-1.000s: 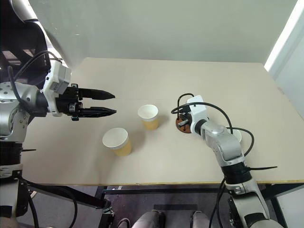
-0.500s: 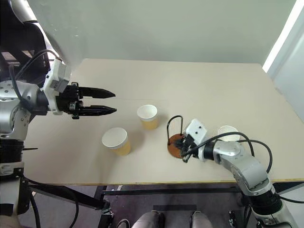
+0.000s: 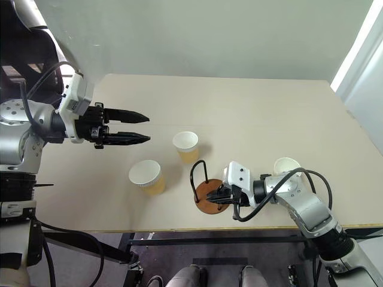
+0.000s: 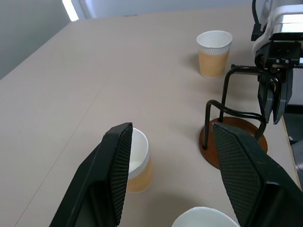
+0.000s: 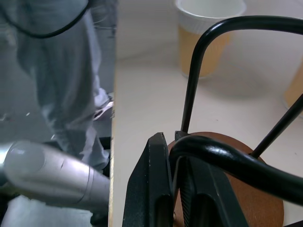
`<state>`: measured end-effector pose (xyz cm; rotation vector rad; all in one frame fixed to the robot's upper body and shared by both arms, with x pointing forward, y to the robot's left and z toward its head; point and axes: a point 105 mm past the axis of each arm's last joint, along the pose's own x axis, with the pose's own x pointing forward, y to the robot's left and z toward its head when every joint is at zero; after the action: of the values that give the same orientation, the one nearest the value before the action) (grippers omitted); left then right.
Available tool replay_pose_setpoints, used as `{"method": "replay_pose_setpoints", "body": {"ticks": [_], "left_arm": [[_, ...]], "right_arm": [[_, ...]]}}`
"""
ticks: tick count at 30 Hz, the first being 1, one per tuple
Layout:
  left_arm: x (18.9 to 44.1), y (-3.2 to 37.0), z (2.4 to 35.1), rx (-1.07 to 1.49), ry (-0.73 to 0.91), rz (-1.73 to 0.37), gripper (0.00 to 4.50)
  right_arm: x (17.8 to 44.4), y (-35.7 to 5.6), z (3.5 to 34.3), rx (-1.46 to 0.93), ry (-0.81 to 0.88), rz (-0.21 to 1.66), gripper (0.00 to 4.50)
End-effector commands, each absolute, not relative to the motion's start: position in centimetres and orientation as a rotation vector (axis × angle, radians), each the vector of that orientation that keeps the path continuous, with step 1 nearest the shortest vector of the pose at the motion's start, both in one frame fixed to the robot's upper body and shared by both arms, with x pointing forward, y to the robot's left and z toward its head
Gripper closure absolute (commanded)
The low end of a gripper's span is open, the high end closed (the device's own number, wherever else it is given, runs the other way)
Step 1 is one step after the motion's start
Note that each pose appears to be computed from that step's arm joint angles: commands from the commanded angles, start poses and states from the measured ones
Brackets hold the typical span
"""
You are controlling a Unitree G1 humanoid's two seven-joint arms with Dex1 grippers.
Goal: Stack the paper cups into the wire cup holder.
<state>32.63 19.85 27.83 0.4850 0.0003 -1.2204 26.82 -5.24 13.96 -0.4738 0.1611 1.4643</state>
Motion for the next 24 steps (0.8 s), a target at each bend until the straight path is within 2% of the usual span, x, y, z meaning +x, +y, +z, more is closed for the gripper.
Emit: {"method": "replay_pose_setpoints", "body": {"ticks": [1, 5, 16, 24], "left_arm": [[32.3, 19.8, 29.0, 0.524, -0.041, -1.210, 1.67], [32.2, 19.9, 28.9, 0.524, -0.040, -1.207, 1.67], [31.9, 20.1, 28.9, 0.526, -0.036, -1.188, 1.67], [31.9, 20.1, 28.9, 0.526, -0.035, -1.188, 1.67]], "right_arm": [[27.5, -5.7, 14.2, -0.537, 0.148, 1.505, 4.46], [28.0, -5.9, 14.3, -0.557, 0.136, 1.531, 4.46], [26.9, -6.2, 13.8, -0.575, 0.172, 1.652, 4.46], [27.3, -6.4, 13.9, -0.607, 0.183, 1.667, 4.46]]}}
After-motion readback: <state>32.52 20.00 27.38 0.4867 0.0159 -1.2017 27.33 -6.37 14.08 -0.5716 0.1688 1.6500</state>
